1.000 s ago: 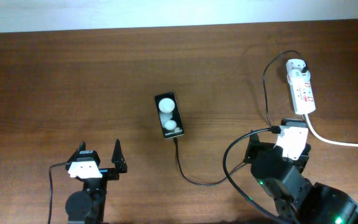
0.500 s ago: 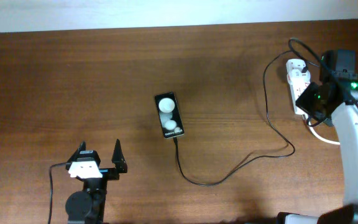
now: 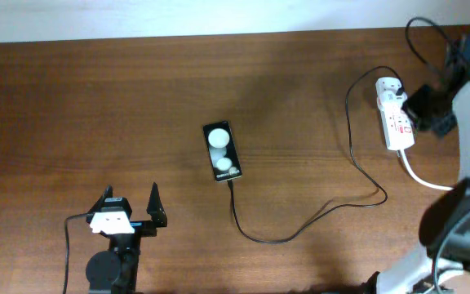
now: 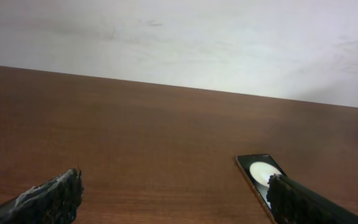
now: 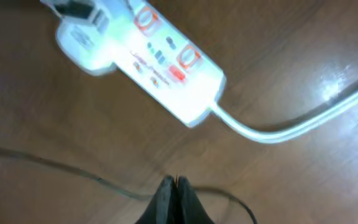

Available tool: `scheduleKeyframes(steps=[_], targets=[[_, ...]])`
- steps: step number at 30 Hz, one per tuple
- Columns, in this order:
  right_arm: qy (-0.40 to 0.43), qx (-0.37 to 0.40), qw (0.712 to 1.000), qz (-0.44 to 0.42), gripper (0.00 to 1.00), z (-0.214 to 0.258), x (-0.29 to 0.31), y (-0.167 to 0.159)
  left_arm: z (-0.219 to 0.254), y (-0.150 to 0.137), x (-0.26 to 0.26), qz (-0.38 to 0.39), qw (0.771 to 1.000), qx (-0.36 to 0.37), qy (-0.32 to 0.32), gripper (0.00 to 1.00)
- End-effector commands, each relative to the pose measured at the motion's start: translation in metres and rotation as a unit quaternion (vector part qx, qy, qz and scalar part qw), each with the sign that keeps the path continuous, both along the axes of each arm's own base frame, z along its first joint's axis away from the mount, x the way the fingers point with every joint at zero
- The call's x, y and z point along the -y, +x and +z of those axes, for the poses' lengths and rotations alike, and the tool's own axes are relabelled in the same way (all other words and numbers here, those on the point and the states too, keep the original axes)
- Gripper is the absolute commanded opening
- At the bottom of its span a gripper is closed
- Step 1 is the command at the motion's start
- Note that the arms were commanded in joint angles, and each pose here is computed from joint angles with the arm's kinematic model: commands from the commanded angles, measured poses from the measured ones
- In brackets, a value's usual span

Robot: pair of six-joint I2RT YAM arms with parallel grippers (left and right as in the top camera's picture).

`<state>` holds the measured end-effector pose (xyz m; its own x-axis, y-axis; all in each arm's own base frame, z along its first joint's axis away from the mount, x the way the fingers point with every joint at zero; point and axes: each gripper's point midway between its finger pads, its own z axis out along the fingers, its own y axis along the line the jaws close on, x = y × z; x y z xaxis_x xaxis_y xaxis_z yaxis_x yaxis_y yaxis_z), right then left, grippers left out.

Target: Plug charger to phone and switch on socket

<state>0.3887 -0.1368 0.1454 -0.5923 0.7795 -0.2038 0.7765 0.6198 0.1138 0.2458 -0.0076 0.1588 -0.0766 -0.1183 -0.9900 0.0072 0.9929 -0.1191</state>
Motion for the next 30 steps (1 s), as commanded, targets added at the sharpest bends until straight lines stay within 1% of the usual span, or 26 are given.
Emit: scheduleKeyframes(steps=[1,2,5,8,13,21,25,29,30], targets=[[0.002,0.003,1.0,-0.004,0.04,-0.008,0.014,0.037,-0.002,0.0,0.0,-0.002,1.0,-0.001,0.006,0.99],[0.003,0.001,1.0,-0.004,0.04,-0.018,0.018,0.048,-0.002,0.0,0.0,-0.002,1.0,-0.001,0.006,0.99],[0.002,-0.002,1.0,-0.006,0.04,-0.041,0.024,0.06,-0.002,0.0,0.0,-0.002,1.0,-0.001,0.006,0.99],[0.0,-0.017,1.0,-0.025,0.04,-0.068,0.043,0.061,-0.002,0.0,0.0,-0.002,1.0,-0.001,0.006,0.99],[-0.001,-0.018,0.999,-0.028,0.04,-0.094,0.05,0.07,-0.002,0.0,0.0,-0.002,1.0,-0.001,0.006,0.99],[-0.006,0.006,0.999,-0.036,0.04,-0.096,0.054,0.083,-0.002,0.0,0.0,-0.002,1.0,-0.001,0.006,0.99],[0.034,0.006,0.999,-0.028,0.04,-0.117,0.042,0.089,-0.002,0.0,0.0,-0.002,1.0,-0.001,0.006,0.99],[0.039,0.02,0.999,-0.025,0.04,-0.112,0.041,0.095,-0.002,0.0,0.0,-0.002,1.0,-0.001,0.006,0.99],[0.052,0.03,0.998,-0.021,0.04,-0.107,0.037,0.099,-0.002,0.0,0.0,-0.002,1.0,-0.001,0.006,0.99]])
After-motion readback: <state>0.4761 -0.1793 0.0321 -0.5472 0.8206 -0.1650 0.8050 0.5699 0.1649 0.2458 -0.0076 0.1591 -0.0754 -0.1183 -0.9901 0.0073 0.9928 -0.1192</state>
